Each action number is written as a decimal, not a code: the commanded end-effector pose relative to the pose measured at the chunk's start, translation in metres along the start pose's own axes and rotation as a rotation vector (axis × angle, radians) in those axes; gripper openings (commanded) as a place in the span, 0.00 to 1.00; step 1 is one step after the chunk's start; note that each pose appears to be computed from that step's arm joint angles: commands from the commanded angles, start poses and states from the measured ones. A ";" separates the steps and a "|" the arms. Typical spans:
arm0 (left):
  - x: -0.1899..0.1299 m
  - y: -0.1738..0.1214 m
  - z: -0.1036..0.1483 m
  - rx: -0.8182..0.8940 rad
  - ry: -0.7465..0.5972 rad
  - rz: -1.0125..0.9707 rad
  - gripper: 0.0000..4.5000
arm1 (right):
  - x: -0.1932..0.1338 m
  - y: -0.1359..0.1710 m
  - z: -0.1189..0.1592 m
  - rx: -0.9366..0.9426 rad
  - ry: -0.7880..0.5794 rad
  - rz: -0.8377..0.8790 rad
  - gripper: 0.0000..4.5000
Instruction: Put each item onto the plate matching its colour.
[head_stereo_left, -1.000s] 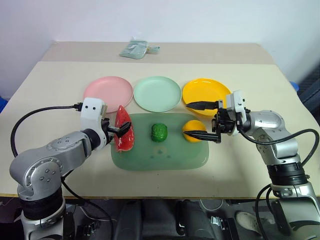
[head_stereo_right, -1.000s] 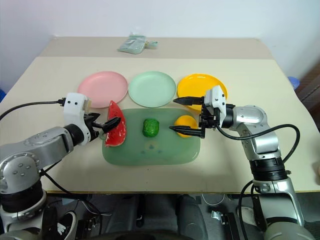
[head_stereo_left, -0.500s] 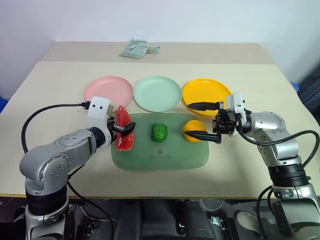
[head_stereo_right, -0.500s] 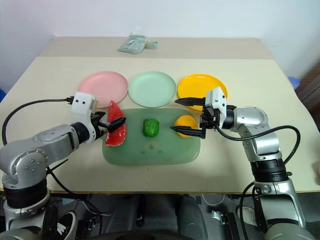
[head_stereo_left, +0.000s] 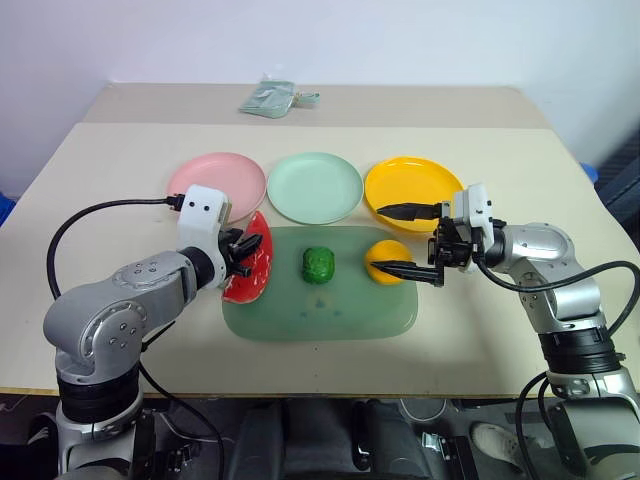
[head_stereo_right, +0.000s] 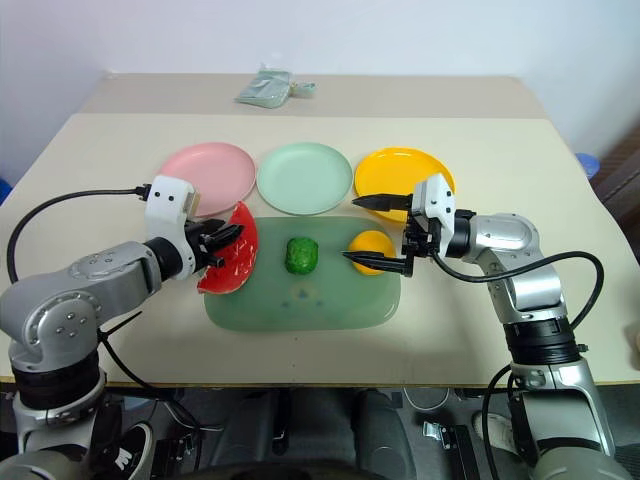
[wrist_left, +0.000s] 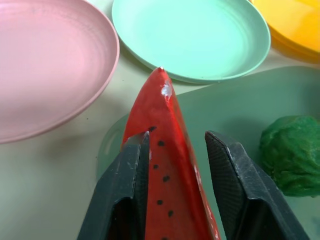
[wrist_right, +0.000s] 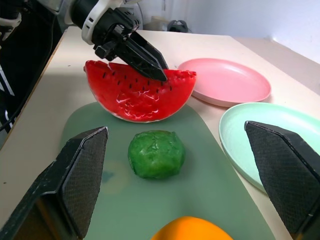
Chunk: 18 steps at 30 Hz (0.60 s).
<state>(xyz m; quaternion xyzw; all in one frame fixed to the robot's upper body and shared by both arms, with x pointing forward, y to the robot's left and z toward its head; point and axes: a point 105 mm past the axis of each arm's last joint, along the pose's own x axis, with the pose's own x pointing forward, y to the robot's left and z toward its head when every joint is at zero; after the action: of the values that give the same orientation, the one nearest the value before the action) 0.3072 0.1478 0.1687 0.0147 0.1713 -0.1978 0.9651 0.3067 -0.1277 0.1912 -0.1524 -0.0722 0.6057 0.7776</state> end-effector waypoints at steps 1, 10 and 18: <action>-0.006 0.003 0.006 0.024 -0.037 0.012 0.27 | -0.003 -0.005 0.009 -0.045 -0.013 -0.020 1.00; -0.005 0.010 0.001 0.089 -0.029 0.045 0.01 | -0.004 -0.005 0.008 -0.044 -0.009 -0.024 1.00; -0.008 0.009 0.004 0.122 -0.044 0.011 0.01 | -0.002 -0.005 0.007 -0.041 -0.013 -0.029 1.00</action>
<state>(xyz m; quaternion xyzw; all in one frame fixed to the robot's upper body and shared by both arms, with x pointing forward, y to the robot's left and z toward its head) 0.3060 0.1601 0.1663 0.0592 0.1597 -0.2004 0.9648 0.3091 -0.1291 0.1897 -0.1574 -0.0717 0.5988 0.7820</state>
